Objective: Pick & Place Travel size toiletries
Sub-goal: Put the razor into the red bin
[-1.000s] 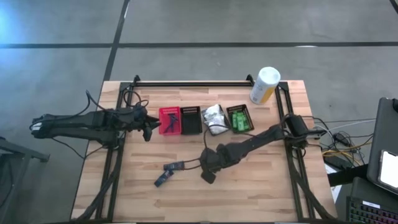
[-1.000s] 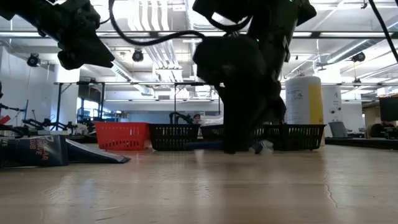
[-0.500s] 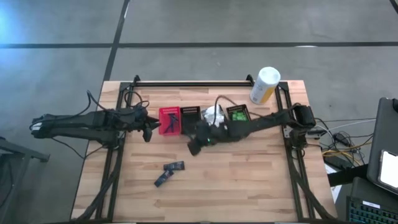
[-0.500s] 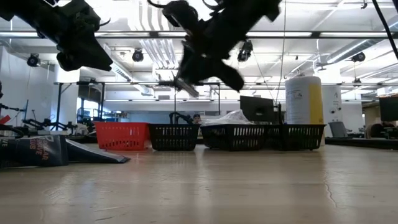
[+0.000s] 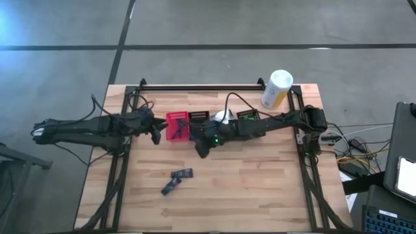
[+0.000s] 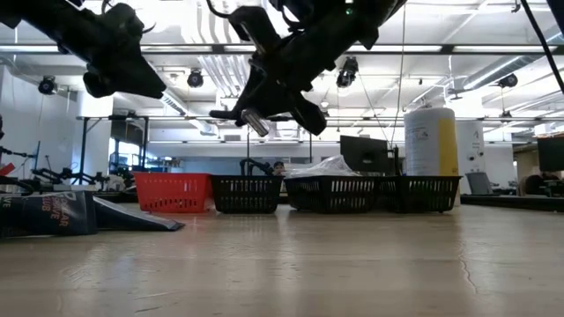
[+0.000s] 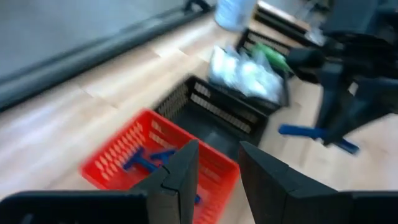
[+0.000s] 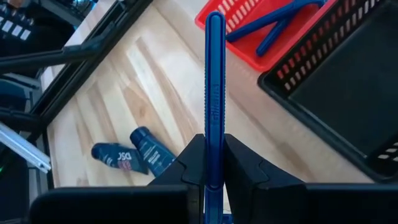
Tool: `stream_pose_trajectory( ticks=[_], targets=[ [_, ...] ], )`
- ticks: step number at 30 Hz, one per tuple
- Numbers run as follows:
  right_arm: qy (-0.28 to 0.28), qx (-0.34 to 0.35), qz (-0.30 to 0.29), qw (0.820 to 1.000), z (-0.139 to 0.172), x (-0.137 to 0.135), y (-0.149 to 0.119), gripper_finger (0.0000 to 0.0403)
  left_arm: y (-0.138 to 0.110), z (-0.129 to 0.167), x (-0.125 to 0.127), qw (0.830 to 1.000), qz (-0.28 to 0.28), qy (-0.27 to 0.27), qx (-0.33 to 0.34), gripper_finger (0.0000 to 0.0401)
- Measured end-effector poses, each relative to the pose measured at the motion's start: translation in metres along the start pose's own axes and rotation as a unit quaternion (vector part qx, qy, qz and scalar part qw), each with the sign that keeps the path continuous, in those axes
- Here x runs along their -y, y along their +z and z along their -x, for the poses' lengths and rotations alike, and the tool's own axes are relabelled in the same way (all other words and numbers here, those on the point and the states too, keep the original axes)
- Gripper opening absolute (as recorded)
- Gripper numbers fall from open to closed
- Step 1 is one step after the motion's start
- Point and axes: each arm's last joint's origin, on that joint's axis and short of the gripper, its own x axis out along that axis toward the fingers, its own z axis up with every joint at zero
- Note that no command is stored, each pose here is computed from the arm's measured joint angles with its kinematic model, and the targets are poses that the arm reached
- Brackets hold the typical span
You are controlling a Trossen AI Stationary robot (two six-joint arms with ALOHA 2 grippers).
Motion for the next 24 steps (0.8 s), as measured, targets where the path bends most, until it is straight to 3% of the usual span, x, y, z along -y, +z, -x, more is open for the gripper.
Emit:
stream_pose_trajectory(
  ticks=[3,7,9,14,24],
  targets=[
    [-0.001,0.001,0.005,1.0,0.0,0.0,0.0,0.0029,0.004,0.001,-0.001,0.999,-0.004,0.025,0.029,0.012],
    [0.0,0.001,0.008,1.0,0.0,0.0,0.0,0.0029,0.007,0.001,0.001,0.999,0.018,0.015,0.046,0.012],
    [-0.001,0.001,0.013,1.0,0.0,0.0,0.0,0.0029,0.01,-0.001,0.005,0.998,0.029,-0.022,0.046,0.012],
    [-0.001,0.0,0.025,1.0,0.0,0.001,0.001,0.003,0.004,-0.014,0.018,0.986,-0.037,-0.159,-0.04,0.012],
    [0.0,-0.016,0.035,0.999,0.0,0.001,-0.002,0.0033,0.006,-0.047,0.024,0.98,-0.081,-0.175,-0.041,0.012]
  ],
)
